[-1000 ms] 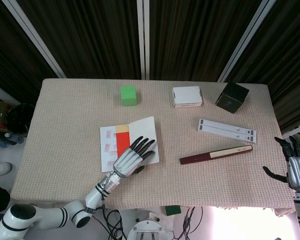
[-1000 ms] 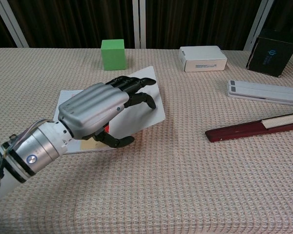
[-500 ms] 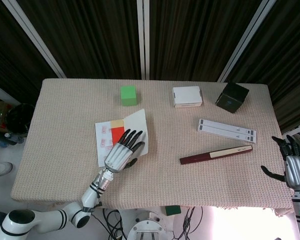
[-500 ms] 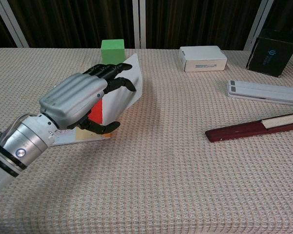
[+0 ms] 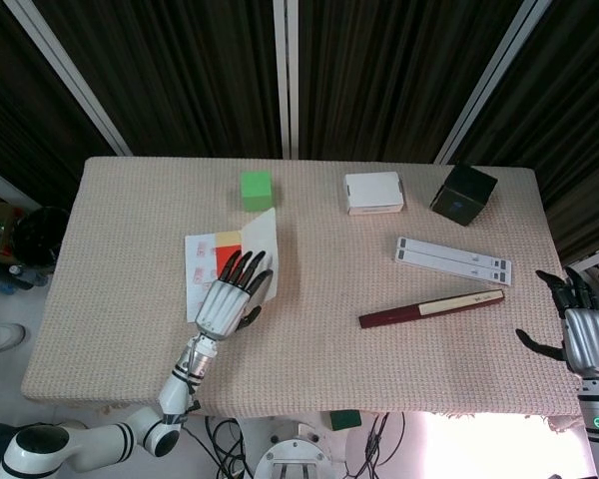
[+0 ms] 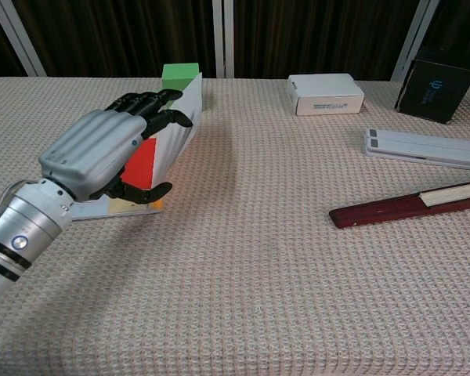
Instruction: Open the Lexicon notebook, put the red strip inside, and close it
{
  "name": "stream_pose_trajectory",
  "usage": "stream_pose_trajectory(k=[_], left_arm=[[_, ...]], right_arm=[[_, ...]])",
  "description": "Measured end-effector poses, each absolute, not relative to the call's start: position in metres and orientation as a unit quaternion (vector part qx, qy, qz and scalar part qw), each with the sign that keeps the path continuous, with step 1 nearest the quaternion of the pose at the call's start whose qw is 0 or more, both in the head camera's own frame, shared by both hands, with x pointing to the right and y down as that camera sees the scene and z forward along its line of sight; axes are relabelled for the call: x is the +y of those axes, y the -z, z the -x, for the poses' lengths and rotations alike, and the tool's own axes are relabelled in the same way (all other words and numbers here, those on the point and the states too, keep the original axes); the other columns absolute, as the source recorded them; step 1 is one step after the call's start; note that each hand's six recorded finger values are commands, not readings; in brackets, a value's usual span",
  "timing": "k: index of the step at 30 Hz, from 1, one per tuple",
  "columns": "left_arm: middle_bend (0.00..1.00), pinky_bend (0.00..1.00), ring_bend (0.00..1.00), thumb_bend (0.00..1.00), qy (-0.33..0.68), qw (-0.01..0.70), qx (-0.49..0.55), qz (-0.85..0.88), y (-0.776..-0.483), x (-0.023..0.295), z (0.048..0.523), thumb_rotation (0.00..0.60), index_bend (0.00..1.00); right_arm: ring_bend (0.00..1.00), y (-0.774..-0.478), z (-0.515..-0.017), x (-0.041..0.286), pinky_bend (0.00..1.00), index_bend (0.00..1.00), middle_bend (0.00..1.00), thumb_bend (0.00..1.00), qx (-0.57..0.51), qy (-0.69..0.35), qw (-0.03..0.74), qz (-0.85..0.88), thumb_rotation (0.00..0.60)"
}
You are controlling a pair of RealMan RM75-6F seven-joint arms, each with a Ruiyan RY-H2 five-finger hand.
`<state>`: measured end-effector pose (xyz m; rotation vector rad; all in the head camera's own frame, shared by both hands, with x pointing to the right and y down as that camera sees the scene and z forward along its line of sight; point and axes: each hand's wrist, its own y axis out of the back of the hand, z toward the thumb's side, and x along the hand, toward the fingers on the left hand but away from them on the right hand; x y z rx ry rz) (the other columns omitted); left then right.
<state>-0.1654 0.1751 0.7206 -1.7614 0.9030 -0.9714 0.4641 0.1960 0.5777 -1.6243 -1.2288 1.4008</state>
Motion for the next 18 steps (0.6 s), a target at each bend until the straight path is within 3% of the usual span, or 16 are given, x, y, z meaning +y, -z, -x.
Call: stream_pose_trajectory(k=[18], left_arm=[[0.0, 0.06, 0.0, 0.26, 0.39, 0.409, 0.417, 0.712, -0.706, 0.164, 0.169, 0.6, 0.19]], right_arm=[[0.0, -0.577, -0.464, 0.196, 0.11, 0.15, 0.15, 0.13, -0.468, -0.538, 0.328, 0.619, 0.6]])
